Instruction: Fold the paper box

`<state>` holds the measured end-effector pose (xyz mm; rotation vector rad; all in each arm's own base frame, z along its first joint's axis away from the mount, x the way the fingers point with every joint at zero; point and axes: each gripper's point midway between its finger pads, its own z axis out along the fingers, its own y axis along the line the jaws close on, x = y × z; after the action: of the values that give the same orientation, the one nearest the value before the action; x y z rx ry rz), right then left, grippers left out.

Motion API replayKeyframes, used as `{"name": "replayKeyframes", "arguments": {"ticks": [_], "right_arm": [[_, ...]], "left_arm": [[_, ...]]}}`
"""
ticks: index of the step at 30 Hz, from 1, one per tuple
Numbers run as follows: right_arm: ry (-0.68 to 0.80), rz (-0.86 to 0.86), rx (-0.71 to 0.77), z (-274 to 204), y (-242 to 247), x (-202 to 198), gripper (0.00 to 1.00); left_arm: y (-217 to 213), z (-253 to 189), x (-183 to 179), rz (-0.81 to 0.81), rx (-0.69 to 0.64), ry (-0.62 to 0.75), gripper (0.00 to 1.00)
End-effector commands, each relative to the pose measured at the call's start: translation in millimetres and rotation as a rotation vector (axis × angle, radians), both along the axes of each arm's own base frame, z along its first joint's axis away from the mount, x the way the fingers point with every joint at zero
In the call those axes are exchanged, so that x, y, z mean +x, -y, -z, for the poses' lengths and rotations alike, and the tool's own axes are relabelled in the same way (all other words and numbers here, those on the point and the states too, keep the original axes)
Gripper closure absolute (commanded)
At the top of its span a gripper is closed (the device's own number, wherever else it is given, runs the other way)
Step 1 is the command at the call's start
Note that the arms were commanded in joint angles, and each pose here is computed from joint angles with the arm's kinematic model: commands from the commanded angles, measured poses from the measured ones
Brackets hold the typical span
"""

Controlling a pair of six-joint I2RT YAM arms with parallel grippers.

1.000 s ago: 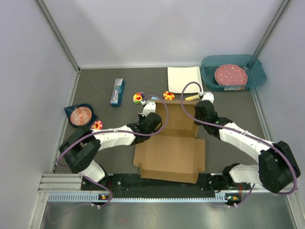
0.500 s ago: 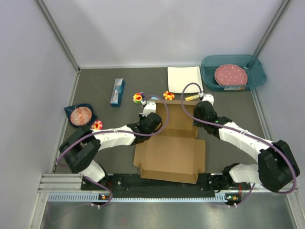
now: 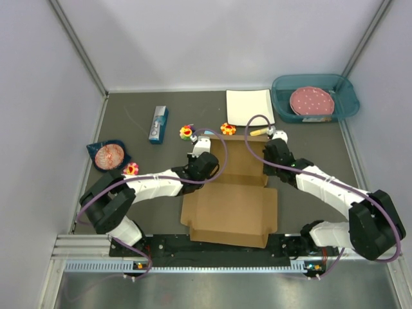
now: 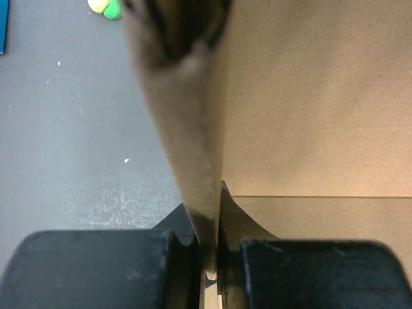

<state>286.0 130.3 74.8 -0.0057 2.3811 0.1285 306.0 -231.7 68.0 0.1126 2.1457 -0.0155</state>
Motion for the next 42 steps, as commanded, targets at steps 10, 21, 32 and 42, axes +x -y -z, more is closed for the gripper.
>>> {"name": "replayKeyframes", "arguments": {"ticks": [10,21,32,42], "right_arm": [[0.001,-0.009,0.004,1,-5,-7,1.00],[0.340,0.016,0.114,-45,-15,23,1.00],[0.572,0.104,0.136,-86,-12,58,1.00],[0.375,0.100,0.067,-17,-16,54,0.88]], "left_arm": [[-14,9,-14,0.016,0.077,-0.040,1.00],[-15,-33,14,-0.114,-0.170,0.282,1.00],[-19,-80,36,-0.154,-0.272,0.611,1.00],[-4,-21,46,-0.159,-0.106,0.410,1.00]]}}
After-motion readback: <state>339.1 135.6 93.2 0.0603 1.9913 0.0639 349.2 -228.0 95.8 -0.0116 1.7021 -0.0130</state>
